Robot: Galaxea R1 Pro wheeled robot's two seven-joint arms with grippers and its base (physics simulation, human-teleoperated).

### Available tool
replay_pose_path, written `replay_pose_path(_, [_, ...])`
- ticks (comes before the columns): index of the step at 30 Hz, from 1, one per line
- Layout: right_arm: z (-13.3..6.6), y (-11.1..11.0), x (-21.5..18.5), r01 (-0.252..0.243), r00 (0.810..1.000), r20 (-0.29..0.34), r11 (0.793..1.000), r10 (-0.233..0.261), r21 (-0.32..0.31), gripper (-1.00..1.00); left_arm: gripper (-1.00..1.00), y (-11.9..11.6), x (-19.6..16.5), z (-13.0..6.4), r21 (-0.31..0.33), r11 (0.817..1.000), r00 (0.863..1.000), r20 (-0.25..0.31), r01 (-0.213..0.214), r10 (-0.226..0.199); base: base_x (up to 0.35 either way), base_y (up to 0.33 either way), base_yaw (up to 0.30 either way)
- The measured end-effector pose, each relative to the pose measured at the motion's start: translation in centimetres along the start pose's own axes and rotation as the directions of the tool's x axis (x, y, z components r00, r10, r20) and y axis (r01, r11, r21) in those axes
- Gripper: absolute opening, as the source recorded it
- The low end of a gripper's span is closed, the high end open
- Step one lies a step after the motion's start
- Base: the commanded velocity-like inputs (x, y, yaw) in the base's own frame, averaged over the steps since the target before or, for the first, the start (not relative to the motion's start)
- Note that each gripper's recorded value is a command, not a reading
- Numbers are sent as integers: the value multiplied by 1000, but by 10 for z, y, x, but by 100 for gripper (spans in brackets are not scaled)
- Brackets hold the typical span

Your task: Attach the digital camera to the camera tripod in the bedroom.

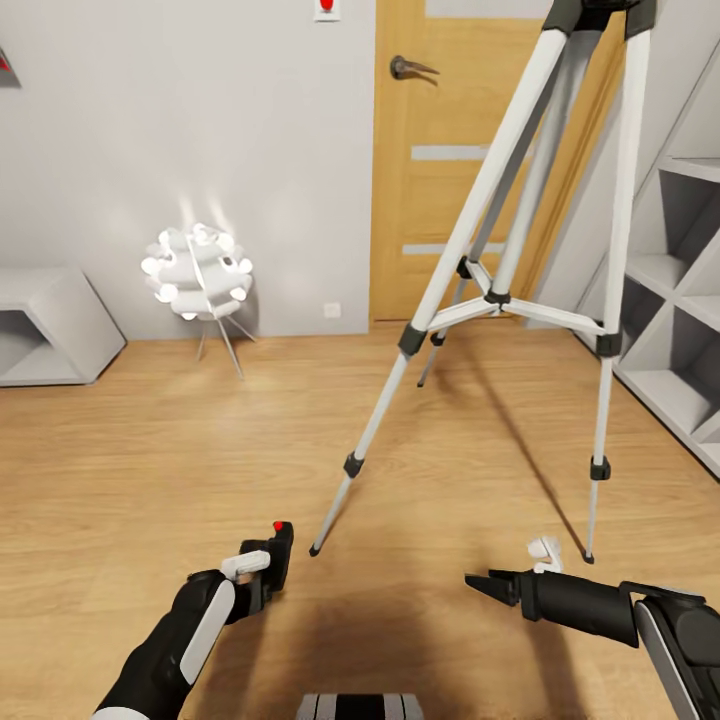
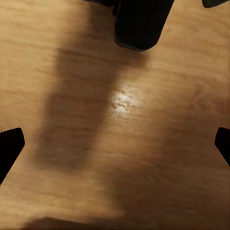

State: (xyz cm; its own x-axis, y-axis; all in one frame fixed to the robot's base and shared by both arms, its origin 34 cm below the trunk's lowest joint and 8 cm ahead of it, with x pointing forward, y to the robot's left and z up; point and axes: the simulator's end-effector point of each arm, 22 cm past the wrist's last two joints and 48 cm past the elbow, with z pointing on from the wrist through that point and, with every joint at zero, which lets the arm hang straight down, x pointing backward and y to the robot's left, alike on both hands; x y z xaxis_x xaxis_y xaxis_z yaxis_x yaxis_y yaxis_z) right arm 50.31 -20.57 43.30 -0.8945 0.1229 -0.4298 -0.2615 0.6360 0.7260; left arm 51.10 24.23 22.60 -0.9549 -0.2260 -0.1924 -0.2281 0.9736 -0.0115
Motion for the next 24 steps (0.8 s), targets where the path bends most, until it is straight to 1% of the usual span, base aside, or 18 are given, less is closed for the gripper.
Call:
replay_pose_path(12, [10, -15, 13, -38, 999, -31, 999, 38, 5, 100, 100, 2, 11, 16, -7, 1000, 999, -33, -1, 1, 0, 0, 0])
replay_pose_path(20, [17, -24, 22, -64, 997, -53, 998, 65, 10, 100, 100, -2, 20, 26, -3, 1000, 999, -55, -2, 2, 0, 0, 0])
replay_pose_path(23, [20, -28, 26, -75, 995, -61, 997, 76, 11, 100, 100, -2, 18, 30, -4, 1000, 999, -43, 3, -3, 0, 0, 0])
replay_pose_path(24, [20, -29, 27, -79, 995, -63, 997, 80, 12, 100, 100, -3, 14, 31, -3, 1000, 1000, -21, 10, -11, 0, 0, 0])
